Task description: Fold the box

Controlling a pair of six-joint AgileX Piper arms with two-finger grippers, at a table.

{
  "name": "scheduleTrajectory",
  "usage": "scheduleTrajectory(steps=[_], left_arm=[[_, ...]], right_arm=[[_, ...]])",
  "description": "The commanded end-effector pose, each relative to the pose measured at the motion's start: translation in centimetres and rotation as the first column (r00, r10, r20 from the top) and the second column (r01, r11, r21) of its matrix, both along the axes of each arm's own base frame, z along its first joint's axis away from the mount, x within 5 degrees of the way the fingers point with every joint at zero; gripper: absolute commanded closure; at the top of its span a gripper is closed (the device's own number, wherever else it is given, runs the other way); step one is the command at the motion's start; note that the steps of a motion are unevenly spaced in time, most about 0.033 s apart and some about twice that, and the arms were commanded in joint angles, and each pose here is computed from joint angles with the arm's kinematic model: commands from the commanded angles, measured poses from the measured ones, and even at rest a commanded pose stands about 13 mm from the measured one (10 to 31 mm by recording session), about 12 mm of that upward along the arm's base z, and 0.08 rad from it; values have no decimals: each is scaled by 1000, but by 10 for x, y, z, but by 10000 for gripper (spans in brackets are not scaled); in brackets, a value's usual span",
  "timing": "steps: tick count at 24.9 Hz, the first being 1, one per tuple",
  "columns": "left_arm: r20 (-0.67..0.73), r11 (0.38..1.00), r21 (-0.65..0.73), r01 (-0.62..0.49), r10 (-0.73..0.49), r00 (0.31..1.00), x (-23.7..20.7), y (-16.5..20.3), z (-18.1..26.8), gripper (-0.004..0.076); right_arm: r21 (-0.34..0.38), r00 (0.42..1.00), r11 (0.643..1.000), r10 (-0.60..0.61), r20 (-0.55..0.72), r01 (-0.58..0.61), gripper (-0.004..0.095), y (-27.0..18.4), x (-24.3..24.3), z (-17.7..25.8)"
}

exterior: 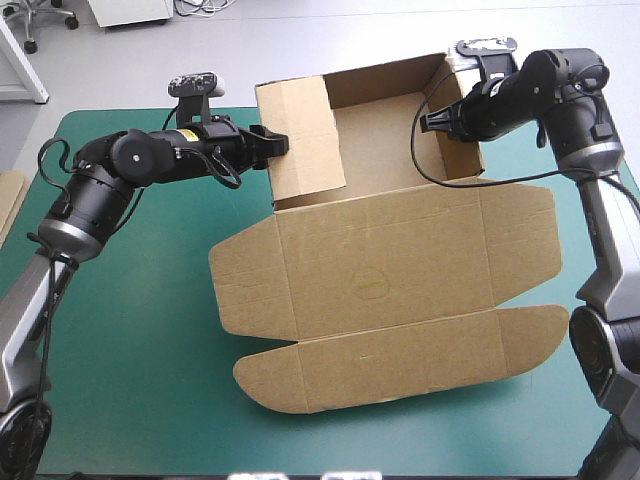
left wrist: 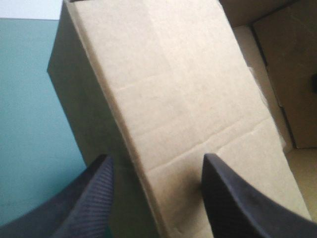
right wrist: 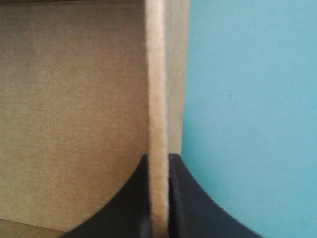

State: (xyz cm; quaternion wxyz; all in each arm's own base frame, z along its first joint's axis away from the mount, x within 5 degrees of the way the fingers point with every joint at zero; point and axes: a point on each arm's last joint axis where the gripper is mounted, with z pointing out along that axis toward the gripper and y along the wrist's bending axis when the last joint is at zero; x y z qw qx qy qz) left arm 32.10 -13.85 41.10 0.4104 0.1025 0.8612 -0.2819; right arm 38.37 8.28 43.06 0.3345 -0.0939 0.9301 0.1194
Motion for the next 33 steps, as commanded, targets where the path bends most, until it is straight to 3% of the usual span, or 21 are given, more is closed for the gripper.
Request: scheduleTrajectory(steps=[1,4,10,13,24,33], left_arm=[[-1,998,-14,-55,55,998,0,2,9,335],[-85,997,-4,-72,71,994,6,0,-5,336],[-157,995,47,-88,94,983,11,-2,-18,336],[-220,987,117,-114,137,966,12,2,-29,338],[-262,967,186,-176,221,939,13,9,-37,365],[-249,966,149,-211,243,938,15,9,-34,356]], right_arm=[[107,998,993,40,48,-45,917,7,-22,26],[151,998,986,67,16,-69,917,14,-22,20],[119,994,987,106,31,-109,917,46,-26,16],[138,993,984,114,13,-115,917,60,-26,11],[194,995,976,94,30,-98,917,75,-18,5],[208,995,975,71,66,-83,917,72,-14,8]])
